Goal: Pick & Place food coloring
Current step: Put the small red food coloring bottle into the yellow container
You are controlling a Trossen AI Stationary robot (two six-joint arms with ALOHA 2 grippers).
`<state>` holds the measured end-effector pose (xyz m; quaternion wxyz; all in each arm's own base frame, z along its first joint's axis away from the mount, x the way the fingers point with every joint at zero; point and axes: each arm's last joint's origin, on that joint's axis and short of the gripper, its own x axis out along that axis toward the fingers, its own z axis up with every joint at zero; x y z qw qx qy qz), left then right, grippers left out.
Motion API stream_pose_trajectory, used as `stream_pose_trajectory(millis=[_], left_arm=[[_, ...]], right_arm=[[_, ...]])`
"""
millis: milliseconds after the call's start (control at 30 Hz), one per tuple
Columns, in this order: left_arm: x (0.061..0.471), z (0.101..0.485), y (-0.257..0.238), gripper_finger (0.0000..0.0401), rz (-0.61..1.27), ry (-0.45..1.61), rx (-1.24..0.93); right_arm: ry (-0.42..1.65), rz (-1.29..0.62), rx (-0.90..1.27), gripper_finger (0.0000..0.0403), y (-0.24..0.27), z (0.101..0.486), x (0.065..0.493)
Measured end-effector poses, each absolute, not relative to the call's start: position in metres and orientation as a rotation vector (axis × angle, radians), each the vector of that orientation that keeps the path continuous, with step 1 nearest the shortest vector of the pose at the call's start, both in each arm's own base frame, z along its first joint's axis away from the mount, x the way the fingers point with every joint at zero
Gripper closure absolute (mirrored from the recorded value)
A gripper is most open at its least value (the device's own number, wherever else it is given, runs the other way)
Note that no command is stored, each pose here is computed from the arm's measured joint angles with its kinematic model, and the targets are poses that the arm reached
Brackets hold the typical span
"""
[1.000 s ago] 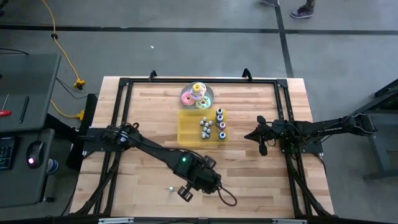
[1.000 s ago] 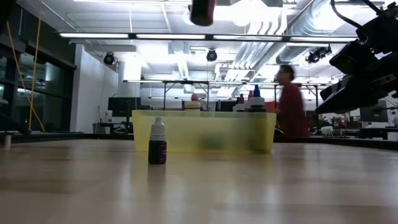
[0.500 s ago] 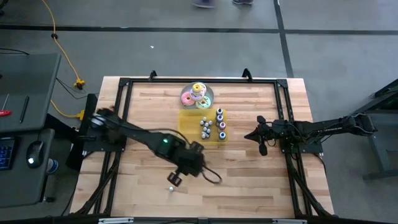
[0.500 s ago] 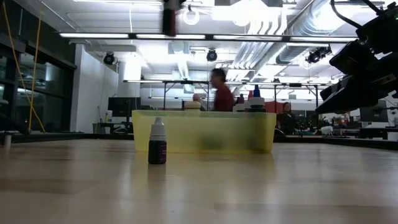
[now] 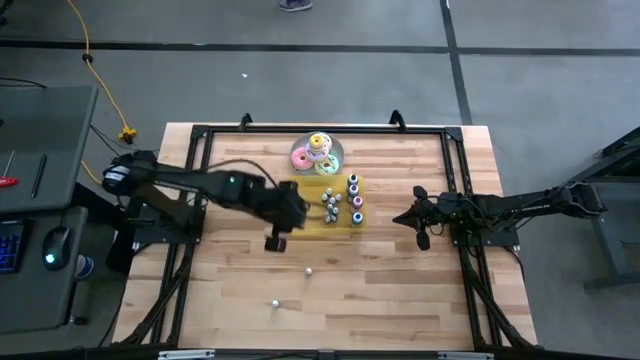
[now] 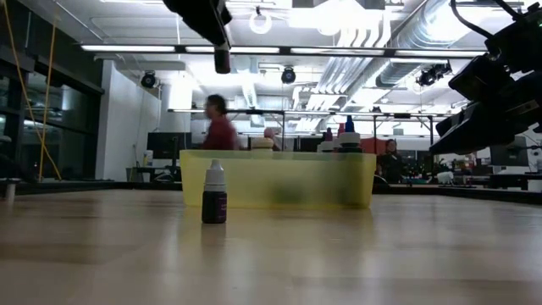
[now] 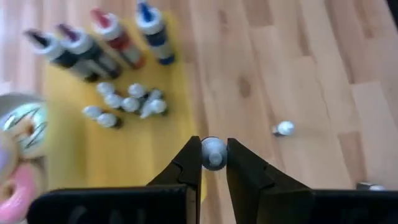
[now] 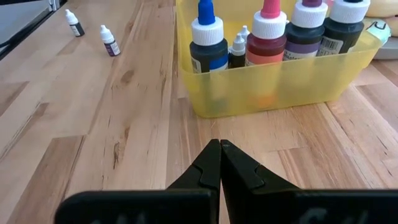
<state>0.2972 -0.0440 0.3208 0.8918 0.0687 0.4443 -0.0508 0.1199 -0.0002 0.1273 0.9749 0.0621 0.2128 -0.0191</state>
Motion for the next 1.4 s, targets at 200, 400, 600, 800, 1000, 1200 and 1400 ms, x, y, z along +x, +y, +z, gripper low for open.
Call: stream_pose_trajectory(millis=[200,400,600,800,1000,1200,1400], left_arm=[[0.291,0.326,-0.021,0.036,-0.076,0.933,0.124],[0.291,0.326,-0.003,0.036,-0.046,0.947,0.15],[0.29,0.322,0.011,0.036,-0.017,0.938,0.166],[0.284,0.301,0.025,0.0359,0.017,0.87,0.137],[0.297,0.266,0.039,0.0359,0.051,0.901,0.13],[0.322,0.233,0.046,0.0359,0.053,0.935,0.127],[0.338,0.21,0.048,0.0359,0.057,0.955,0.106]], right_arm=[[0.43,-0.039,0.125,0.0402,0.0,0.127,0.12],[0.431,-0.039,0.125,0.0402,0.0,0.127,0.12],[0.431,-0.039,0.125,0.0402,0.0,0.127,0.12],[0.432,-0.039,0.125,0.0402,0.0,0.127,0.12],[0.432,-0.039,0.125,0.0402,0.0,0.127,0.12],[0.434,-0.039,0.125,0.0402,0.0,0.127,0.12],[0.43,-0.039,0.125,0.0402,0.0,0.127,0.12]])
